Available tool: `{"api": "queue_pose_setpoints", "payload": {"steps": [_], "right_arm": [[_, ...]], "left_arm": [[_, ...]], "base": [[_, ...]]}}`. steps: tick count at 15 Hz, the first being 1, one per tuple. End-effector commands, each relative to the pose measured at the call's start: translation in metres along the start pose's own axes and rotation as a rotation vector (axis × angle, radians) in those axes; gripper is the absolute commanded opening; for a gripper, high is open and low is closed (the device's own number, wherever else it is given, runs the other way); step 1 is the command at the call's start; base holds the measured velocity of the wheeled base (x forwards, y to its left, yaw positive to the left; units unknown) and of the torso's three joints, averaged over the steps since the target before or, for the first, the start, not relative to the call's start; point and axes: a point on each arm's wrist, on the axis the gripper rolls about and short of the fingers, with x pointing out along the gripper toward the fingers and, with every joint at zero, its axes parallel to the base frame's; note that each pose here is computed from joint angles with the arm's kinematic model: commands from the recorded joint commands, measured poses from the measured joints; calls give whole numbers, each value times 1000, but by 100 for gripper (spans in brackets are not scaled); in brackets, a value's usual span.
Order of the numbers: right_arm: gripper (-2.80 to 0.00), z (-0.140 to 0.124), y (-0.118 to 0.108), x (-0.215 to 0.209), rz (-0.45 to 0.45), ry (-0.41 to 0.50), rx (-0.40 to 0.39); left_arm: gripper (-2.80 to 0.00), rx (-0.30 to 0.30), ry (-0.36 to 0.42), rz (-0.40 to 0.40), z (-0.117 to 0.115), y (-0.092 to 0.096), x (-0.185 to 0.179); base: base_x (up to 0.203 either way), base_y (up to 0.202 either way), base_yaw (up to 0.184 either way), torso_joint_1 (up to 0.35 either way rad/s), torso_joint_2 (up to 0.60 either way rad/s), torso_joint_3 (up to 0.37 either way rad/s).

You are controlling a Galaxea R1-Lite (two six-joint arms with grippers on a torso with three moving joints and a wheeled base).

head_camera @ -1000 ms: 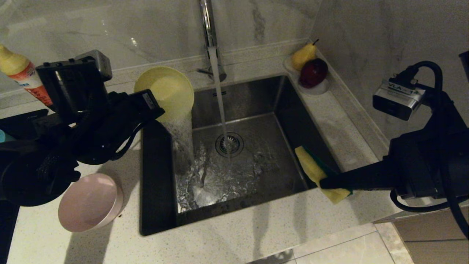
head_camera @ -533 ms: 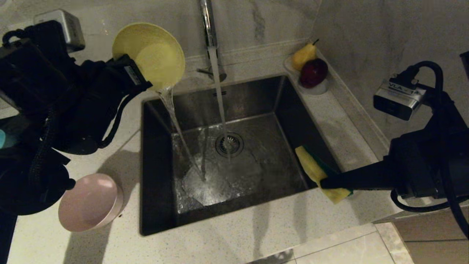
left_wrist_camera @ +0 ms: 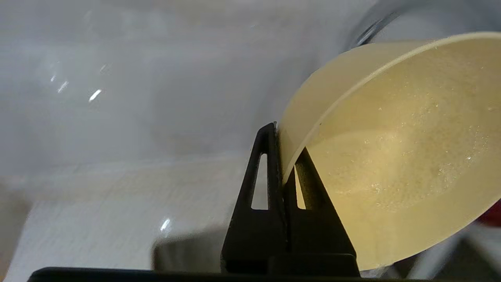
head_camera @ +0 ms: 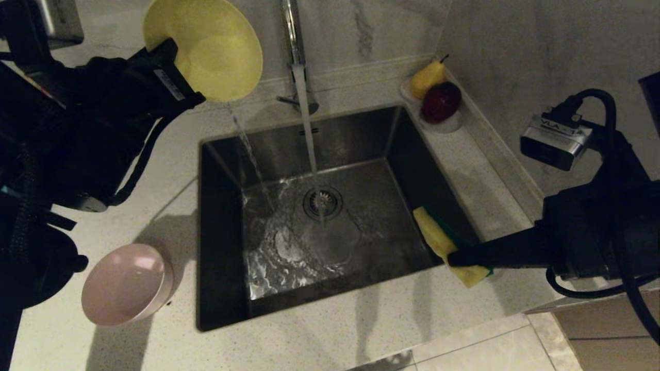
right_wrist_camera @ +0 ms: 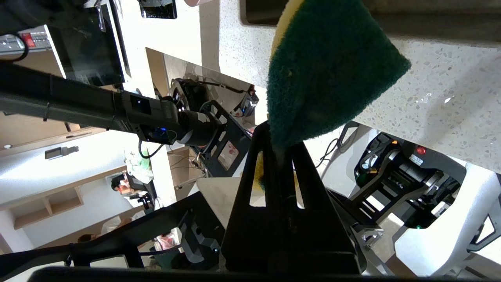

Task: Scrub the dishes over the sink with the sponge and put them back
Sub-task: Rinse the bowl, then place the bowl on the table

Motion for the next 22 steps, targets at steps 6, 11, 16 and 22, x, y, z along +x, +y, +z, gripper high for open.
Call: {"api": "queue_pose_setpoints", "payload": {"steps": [6,11,16,22], "right_arm": [[-280,-1,1,-2,4,0,2],[-280,-6,3,-9,10,-8,0],[-280,-16,0,-15,3,-3,10],[-280,-22,-1,-19,-3,-2,17]], "left_arm": [[-280,60,-50,-34,7,2,-10],[-280,29,95,10,-1,3,-12],[-280,-128,706,130,3,11,-28],[-280,-361,864,445,55,58,-26]], "base": [[0,0,0,0,0,0],[0,0,0,0,0,0],[0,0,0,0,0,0],[0,0,0,0,0,0]]}}
